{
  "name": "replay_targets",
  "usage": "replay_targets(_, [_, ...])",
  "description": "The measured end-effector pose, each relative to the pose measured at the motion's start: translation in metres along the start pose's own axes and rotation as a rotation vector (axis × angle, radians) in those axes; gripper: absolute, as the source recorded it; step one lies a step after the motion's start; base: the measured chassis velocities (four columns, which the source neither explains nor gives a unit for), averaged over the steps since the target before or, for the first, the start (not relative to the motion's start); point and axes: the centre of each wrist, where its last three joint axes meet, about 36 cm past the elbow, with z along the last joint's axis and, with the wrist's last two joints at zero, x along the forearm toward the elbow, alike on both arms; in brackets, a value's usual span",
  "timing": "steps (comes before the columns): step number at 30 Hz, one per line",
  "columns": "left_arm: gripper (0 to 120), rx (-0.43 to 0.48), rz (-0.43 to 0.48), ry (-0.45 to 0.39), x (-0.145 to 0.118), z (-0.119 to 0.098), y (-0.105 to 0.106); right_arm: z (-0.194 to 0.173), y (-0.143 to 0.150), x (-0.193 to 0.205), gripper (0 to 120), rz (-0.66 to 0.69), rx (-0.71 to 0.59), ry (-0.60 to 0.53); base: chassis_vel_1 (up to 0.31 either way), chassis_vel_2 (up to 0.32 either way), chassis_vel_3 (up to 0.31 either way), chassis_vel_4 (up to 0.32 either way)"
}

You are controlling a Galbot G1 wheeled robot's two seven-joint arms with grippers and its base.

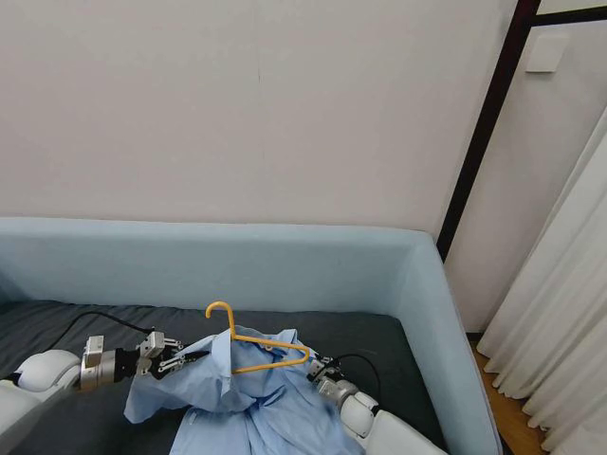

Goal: Pick up the clothes from the sofa and hang them on the clothes hanger.

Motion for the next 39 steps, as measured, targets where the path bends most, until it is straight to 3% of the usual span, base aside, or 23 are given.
replay_targets(3, [7,-0.001,-0.007,0.006,0.004,0.002,0.004,-0.013,-0.036,0.016,0,0.037,-0.074,-0.002,0.000,0.000,0.000,0.000])
replay_targets(10, [7,-0.008,-0.009,0.016,0.002,0.005,0.010,-0.074,-0.076,0.060,0,0.049,-0.208,-0.052,0.000,0.000,0.000,0.000])
replay_targets(17, [7,-0.022,-0.005,0.031,-0.004,0.004,0.011,-0.116,-0.106,0.090,0,0.065,-0.243,-0.125,0.000,0.000,0.000,0.000])
replay_targets(22, [7,-0.031,-0.009,0.043,-0.003,0.003,0.011,-0.144,-0.153,0.114,0,0.116,-0.276,-0.173,0.000,0.000,0.000,0.000])
replay_targets(32, [7,-0.037,-0.034,0.050,-0.001,0.004,0.014,-0.166,-0.211,0.163,0,0.172,-0.305,-0.218,0.000,0.000,0.000,0.000])
replay_targets(39, [7,-0.006,-0.080,0.029,-0.009,0.004,0.016,-0.171,-0.215,0.195,0,0.156,-0.304,-0.259,0.000,0.000,0.000,0.000])
